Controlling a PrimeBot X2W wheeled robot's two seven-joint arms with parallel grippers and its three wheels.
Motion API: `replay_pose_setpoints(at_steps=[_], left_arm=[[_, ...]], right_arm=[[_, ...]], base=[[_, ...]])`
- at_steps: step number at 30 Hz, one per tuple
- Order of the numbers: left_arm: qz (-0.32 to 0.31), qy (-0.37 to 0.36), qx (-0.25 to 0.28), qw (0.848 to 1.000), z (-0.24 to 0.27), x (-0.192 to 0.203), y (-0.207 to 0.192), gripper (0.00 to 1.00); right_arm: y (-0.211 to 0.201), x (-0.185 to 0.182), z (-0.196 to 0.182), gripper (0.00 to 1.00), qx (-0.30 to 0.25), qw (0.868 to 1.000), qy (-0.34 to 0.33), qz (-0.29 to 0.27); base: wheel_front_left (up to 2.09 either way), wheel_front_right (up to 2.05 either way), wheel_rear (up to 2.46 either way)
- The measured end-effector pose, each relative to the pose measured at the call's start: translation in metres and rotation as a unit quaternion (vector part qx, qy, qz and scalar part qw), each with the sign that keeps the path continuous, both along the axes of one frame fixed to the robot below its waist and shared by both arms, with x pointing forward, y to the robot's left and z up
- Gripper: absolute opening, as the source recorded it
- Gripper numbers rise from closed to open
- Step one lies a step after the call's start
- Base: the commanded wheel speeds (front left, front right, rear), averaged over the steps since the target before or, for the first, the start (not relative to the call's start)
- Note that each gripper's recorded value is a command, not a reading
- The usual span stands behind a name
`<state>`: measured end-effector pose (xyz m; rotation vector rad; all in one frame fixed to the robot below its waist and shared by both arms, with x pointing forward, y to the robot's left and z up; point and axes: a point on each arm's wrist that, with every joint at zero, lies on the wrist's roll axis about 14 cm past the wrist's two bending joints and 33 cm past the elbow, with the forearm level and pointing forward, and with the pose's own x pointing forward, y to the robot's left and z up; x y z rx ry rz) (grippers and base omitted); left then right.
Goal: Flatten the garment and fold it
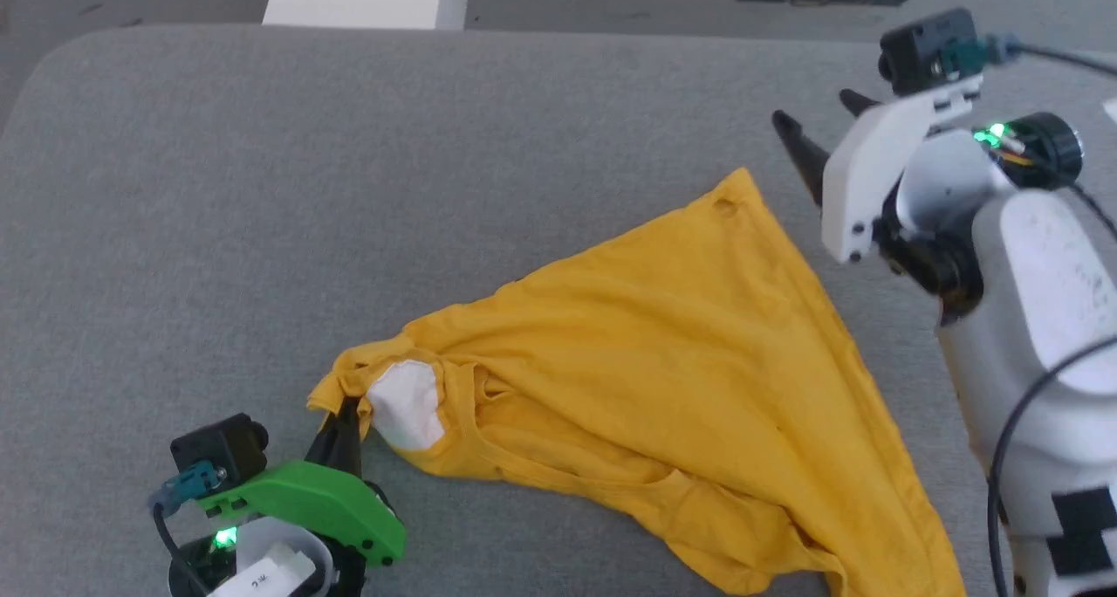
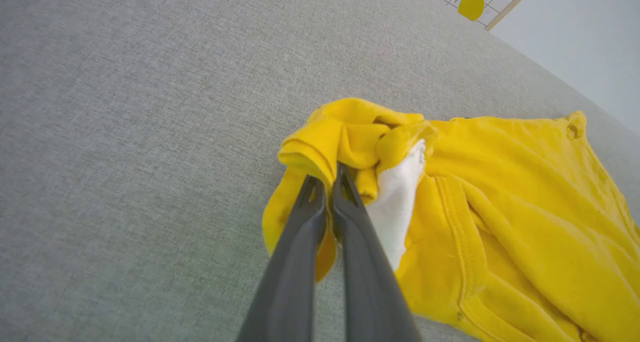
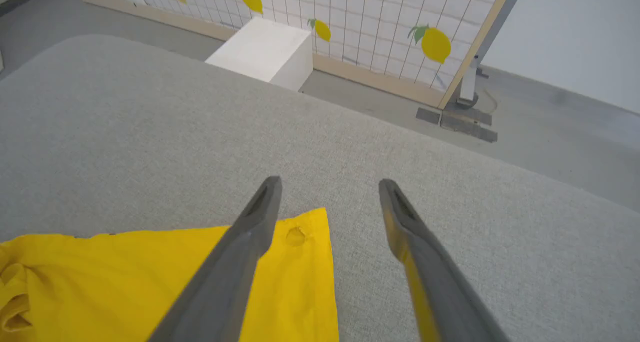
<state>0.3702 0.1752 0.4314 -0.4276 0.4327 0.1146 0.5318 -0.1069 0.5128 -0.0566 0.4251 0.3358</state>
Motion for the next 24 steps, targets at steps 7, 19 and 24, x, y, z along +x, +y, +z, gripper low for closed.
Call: replay_pose_setpoints(at_steps=[7,19,24], left_arm=[[0.024,0.021,0.001,0.999,-0.017,0.001,0.012,0.00],[0.057,0.059,0.007,0.997,-0.046,-0.005,0.030,0.00],[0.060,0.058,0.011,0.996,-0.045,-0.005,0.033,0.00]], right_arm=[[0.012,0.011,-0.081,1.00,-0.143,0.970,0.195,0.040],[0.040,0.009,-0.149,1.00,-0.206,0.923,0.309,0.099],[0.044,0.011,-0.144,0.00,-0.180,0.931,0.301,0.099]], base=[[0.00,0.00,0.00],[0.00,0.00,0.00],[0.00,0.00,0.00]])
